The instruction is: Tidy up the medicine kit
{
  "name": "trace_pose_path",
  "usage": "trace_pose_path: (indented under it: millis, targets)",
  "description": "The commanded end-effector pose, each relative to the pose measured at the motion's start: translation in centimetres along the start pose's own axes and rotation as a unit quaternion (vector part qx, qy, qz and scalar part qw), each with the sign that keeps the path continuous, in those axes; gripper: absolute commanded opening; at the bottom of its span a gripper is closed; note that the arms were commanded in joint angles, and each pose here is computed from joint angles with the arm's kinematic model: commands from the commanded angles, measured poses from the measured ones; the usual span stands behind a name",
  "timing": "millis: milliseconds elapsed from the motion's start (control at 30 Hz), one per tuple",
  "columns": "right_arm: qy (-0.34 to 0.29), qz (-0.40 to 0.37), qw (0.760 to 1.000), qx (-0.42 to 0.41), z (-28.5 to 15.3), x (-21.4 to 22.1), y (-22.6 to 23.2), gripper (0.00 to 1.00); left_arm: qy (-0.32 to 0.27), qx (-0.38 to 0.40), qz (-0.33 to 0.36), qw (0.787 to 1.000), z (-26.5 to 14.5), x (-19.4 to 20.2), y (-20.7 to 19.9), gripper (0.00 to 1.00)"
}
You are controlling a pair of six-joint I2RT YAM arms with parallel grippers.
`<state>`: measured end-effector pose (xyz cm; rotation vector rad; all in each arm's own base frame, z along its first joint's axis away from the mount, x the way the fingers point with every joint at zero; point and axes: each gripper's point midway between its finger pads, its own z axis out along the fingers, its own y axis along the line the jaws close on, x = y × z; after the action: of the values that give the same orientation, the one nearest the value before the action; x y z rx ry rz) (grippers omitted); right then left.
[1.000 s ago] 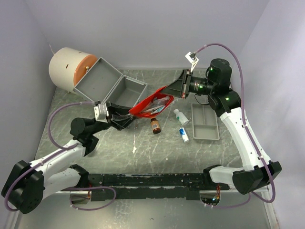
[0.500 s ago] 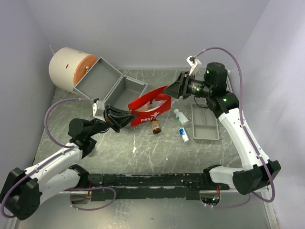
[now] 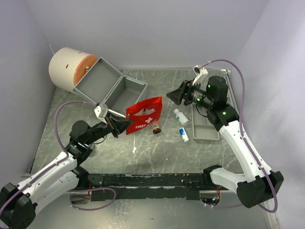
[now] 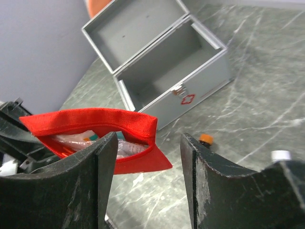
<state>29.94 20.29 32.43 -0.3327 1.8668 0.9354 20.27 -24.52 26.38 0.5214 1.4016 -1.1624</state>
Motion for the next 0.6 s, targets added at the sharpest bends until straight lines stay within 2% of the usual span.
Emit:
trace_pose_path:
  millis: [0, 167, 233, 400, 467, 567]
  targets:
    - [-0.055, -0.031, 0.997, 0.050, 0.0, -1.1, -1.3, 0.56, 0.010, -0.069, 0.008, 0.998, -0.2, 0.8, 2.6, 0.07]
    - [-0.064, -0.045, 0.995, 0.054, 1.8, 0.3, 2.4, 0.54, 0.012, -0.072, 0.014, 0.997, 0.5, 1.1, 3.3, 0.07]
    - [-0.050, -0.048, 0.997, 0.039, 3.3, 2.0, 4.9, 0.49, 0.015, -0.068, 0.015, 0.997, 0.9, 1.3, 3.4, 0.07]
    - [-0.015, -0.036, 0.999, 0.032, 6.6, 6.2, 9.3, 0.27, 0.024, -0.078, 0.017, 0.996, 1.5, 1.7, 4.2, 0.07]
    - [-0.009, -0.025, 0.999, 0.034, 7.5, 7.2, 10.4, 0.22, 0.027, -0.085, 0.018, 0.996, 1.5, 1.7, 4.5, 0.07]
    - [0.004, -0.010, 1.000, 0.024, 8.5, 8.8, 11.9, 0.20, 0.031, -0.090, 0.021, 0.995, 1.6, 1.7, 4.7, 0.07]
